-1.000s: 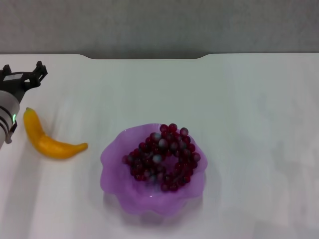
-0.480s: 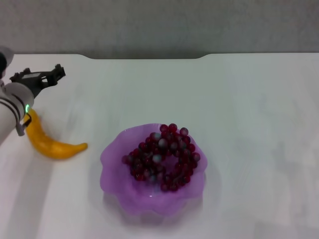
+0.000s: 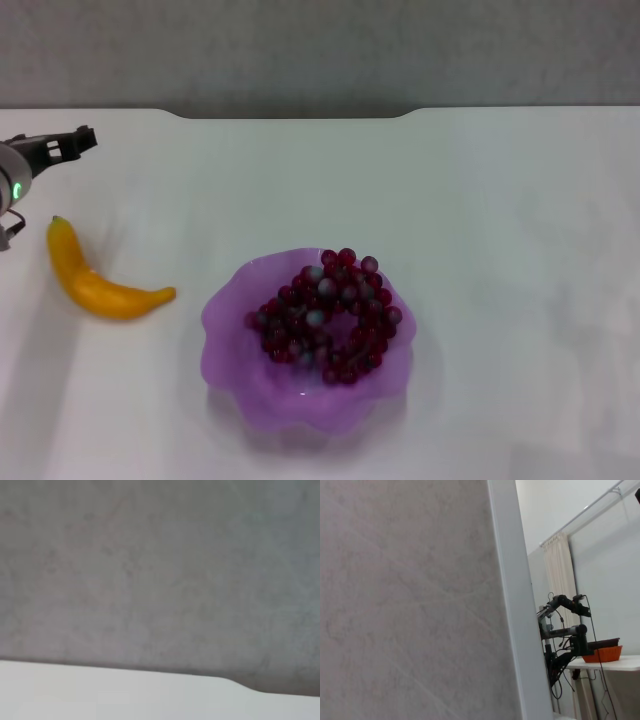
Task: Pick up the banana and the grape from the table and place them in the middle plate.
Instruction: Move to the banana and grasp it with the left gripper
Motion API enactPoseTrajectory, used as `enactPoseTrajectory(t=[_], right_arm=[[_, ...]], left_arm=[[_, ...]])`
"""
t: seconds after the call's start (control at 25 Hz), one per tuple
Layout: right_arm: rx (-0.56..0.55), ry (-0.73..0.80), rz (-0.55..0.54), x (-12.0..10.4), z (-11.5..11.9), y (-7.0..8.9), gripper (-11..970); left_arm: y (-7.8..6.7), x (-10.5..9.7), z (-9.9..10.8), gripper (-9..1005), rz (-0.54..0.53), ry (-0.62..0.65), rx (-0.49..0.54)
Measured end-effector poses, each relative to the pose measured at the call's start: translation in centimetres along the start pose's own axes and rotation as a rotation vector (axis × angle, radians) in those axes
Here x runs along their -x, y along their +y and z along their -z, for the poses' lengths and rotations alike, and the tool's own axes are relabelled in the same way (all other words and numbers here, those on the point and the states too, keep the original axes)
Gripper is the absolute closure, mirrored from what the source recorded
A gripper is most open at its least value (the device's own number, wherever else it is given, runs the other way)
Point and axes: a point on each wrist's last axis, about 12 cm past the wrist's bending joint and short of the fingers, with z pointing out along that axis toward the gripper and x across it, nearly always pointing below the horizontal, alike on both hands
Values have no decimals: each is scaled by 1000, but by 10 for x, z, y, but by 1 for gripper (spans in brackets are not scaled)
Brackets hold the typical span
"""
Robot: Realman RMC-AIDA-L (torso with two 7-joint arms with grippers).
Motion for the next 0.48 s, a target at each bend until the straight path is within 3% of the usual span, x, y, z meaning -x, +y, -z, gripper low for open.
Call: enactPoseTrajectory(t=[0.48], right_arm=[[15,6,9,-1,0,3,67]], left_arm=[[18,-7,1,109,-11,176,42]])
